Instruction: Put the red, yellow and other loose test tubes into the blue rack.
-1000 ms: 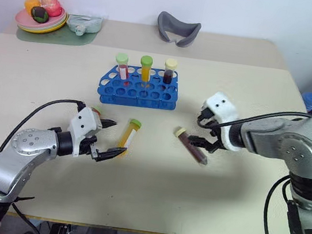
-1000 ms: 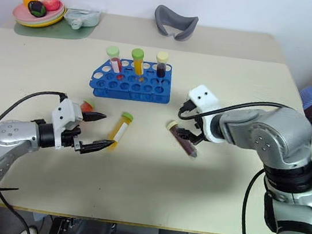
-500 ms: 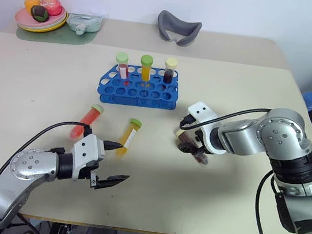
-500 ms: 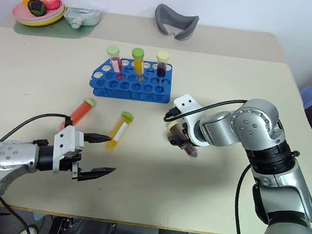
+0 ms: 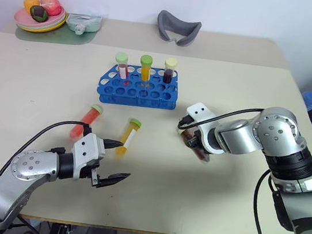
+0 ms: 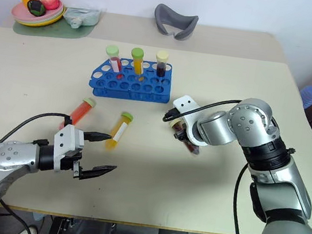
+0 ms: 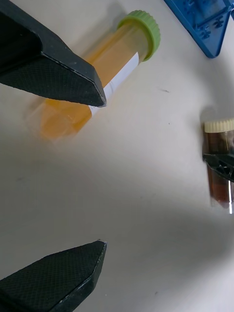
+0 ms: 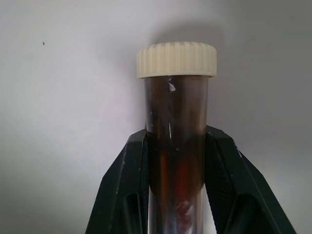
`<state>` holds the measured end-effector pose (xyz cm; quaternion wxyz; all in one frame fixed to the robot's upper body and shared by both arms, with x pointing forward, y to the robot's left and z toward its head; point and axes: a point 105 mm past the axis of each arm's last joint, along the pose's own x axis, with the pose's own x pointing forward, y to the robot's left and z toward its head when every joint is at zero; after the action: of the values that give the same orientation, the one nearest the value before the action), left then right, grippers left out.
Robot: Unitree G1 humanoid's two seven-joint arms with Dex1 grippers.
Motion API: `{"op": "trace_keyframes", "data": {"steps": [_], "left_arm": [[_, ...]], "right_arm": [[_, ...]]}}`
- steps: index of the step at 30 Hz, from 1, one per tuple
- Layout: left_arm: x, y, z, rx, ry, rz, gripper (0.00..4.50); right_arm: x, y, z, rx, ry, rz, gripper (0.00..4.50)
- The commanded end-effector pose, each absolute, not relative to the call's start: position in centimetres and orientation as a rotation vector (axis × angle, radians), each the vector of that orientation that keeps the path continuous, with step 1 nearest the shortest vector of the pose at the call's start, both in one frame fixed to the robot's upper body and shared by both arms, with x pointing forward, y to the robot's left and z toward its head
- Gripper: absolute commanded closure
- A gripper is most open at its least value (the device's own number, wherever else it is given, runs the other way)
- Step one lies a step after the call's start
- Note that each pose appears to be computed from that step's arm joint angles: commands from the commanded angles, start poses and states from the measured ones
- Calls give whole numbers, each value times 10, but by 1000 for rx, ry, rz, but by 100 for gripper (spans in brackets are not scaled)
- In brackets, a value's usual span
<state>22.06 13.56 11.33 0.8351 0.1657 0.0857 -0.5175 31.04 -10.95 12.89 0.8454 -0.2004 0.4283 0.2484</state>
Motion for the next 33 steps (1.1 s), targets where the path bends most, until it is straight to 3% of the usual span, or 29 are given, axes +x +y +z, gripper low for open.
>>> {"op": "trace_keyframes", "data": {"steps": [1, 4, 9, 12, 18, 33], "left_arm": [[222, 137, 122, 364, 144, -1087, 0], [226, 144, 125, 349, 137, -1043, 0], [252, 177, 141, 247, 45, -779, 0], [272, 196, 150, 191, -57, -573, 0], [289, 197, 161, 114, -201, -431, 0], [287, 160, 182, 51, -265, -484, 0]], "right_arm": [[313, -101, 149, -437, 819, 548, 334], [315, -90, 171, -435, 686, 581, 334], [324, -60, 246, -291, 156, 689, 334], [340, -48, 270, -179, -95, 663, 334], [369, -31, 261, -43, -329, 557, 334], [395, -28, 213, 34, -379, 508, 334]]}}
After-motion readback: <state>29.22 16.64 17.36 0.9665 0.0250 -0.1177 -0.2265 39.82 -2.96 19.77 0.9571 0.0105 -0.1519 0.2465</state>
